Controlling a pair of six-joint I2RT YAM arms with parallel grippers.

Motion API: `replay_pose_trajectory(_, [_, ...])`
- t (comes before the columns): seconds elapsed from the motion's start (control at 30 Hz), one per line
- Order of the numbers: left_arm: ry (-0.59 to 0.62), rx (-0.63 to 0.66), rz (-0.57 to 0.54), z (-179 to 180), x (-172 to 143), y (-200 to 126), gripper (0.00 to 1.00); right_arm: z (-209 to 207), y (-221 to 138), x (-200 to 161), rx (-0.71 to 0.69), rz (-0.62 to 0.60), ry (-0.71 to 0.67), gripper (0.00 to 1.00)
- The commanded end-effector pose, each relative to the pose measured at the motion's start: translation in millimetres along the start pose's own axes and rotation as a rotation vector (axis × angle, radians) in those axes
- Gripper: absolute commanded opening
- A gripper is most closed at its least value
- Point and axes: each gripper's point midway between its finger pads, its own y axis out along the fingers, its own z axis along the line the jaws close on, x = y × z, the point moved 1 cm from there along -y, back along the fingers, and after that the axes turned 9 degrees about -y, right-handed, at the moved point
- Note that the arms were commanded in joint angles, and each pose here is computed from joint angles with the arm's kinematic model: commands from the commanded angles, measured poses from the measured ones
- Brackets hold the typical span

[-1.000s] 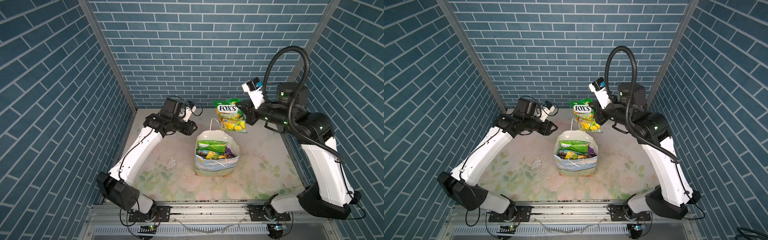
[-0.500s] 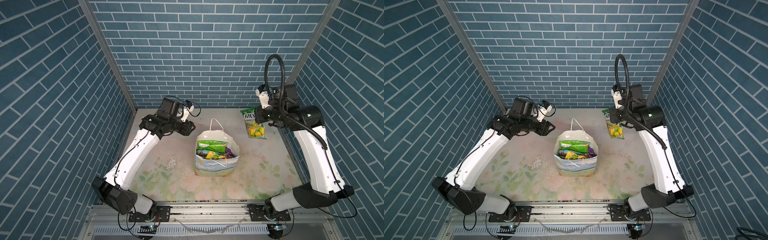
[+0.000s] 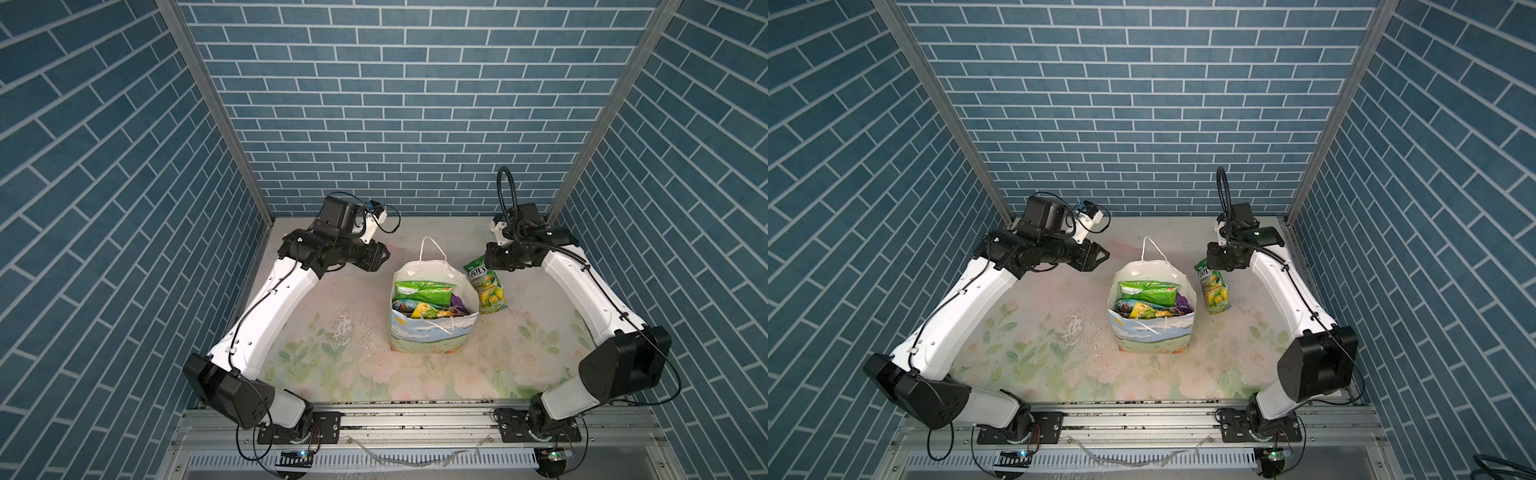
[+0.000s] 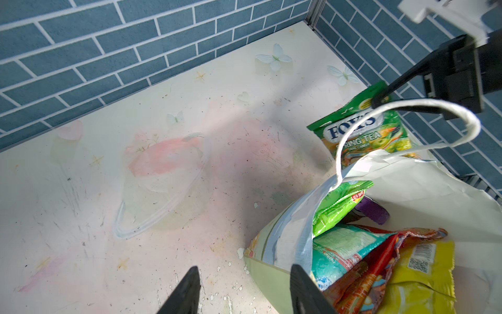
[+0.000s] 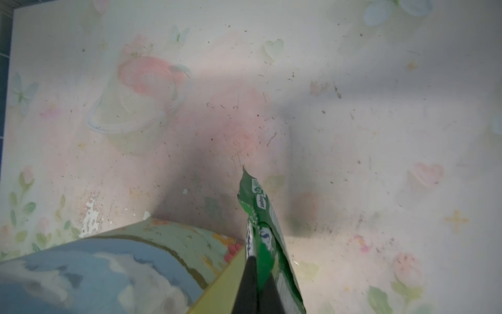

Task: Take the snacks out of the paper bag
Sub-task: Place the snack at the middle-right of the table.

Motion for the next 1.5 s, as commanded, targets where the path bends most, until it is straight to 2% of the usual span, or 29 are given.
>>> replay_pose_trajectory(0.0, [-0.002, -0.005, 0.024, 1.8, -3.4, 2.2, 0.55, 14.3, 7.9, 33.9, 0.188, -0.137, 0.136, 0.0])
replay_pose_trajectory(0.2, [-0.007, 0.001, 0.023, 3.2, -6.9, 0.5, 0.55, -29.8, 44.5, 20.1, 0.246, -0.142, 0.348, 0.0])
replay_pose_trajectory(0.37, [-0.008, 0.008, 0.023, 4.2, -7.4, 0.1, 0.55, -56.9, 65.1, -8.1, 0.207, -0.058, 0.401, 0.0])
replay_pose_trajectory(0.5, [-0.012, 0.005, 0.017, 4.0, -5.4, 0.8, 0.55, -73.8, 74.2, -28.9, 0.14, 0.013, 0.407, 0.0])
replay_pose_trajectory(0.73, [-0.024, 0.004, 0.028, 5.1, -8.9, 4.2, 0.55, -105.7, 69.6, -56.5, -0.068, 0.099, 0.342, 0.0])
replay_pose_trajectory(0.93, [-0.025, 0.012, 0.046, 7.0, -12.9, 6.0, 0.55, -114.6, 69.8, -74.0, -0.116, 0.166, 0.308, 0.0])
replay_pose_trajectory(1.1, [-0.029, 0.011, 0.042, 6.8, -11.3, 6.0, 0.55, -112.5, 72.8, -81.5, -0.103, 0.197, 0.299, 0.06])
replay_pose_trajectory(1.3, [-0.034, 0.009, 0.046, 6.4, -12.9, 6.7, 0.55, -118.0, 69.2, -86.2, -0.138, 0.218, 0.29, 0.25])
replay_pose_trajectory(1.47, [-0.039, 0.003, 0.05, 6.1, -14.8, 7.0, 0.55, -115.6, 61.6, -80.5, -0.131, 0.197, 0.27, 0.27])
